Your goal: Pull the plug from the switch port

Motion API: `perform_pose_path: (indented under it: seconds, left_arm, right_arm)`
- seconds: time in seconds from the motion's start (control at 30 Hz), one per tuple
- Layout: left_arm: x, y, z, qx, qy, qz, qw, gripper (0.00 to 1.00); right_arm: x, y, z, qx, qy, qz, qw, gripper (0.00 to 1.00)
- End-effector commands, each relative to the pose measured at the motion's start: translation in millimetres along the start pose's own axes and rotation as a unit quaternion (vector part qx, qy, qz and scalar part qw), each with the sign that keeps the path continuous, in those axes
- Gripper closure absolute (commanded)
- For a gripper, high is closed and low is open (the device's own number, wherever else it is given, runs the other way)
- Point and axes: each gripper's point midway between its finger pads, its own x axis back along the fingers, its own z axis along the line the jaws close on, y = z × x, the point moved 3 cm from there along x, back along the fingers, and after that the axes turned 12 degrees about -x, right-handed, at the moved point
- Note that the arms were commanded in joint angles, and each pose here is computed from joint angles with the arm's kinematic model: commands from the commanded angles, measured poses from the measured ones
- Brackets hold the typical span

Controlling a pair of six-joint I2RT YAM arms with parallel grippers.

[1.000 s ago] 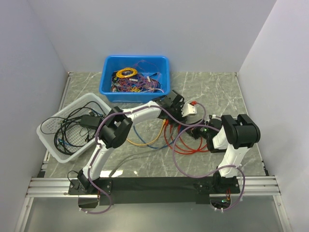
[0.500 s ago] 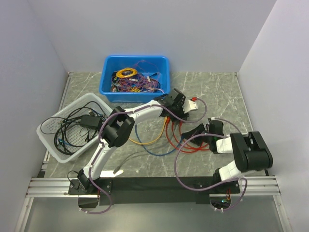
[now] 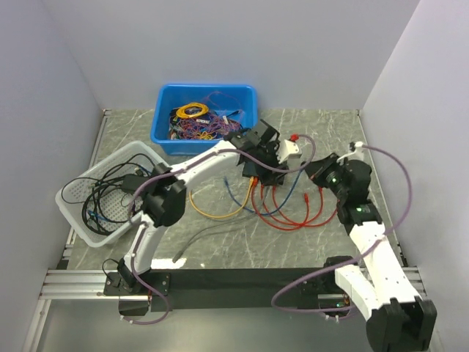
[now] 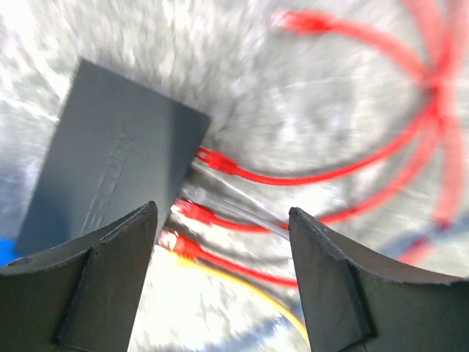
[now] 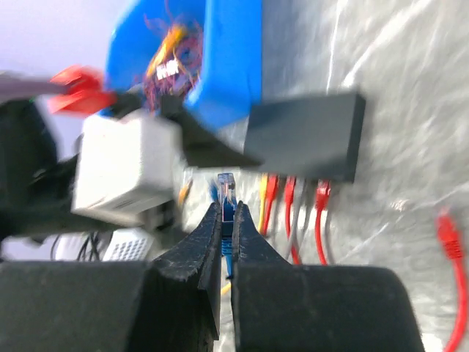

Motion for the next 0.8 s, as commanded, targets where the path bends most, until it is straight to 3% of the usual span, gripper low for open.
perform_pose_path:
  seconds: [0.0,0.17,0.37,0.5,0.77]
  left_arm:
    - [83.1,75.6,-11.1,-0.009,-0.003,-0.103,0.995,0.21]
    - [139.0,117.3,-32.3,-0.020,-0.040,-0.180,0.983,0.19]
    - [189.5,146.9,-43.7,-0.032,-0.036,-0.230,0.972,0.01]
    - [204.8,159.6,-36.7,-0.037,-0.005,-0.245,0.969,0.01]
    - [193.9,172.1,-68.3,-0.108,-0.079,-0.266,0.955,0.01]
  right_arm:
    - [23.2,34.6,16.2,0.065,-0.038,-0.065,0.995,1.00]
    - [59.6,78.0,97.8,0.103,0.043,-0.129,0.985,1.00]
    - [110.6,107.0,191.0,0.132,0.157,-0.162,0.965,1.00]
    - [124.3,109.4,224.2,0.123,0.210,-0.149,0.959,1.00]
    - [132.4,117.7,249.1,0.113,0.248,-0.160,0.949,1.00]
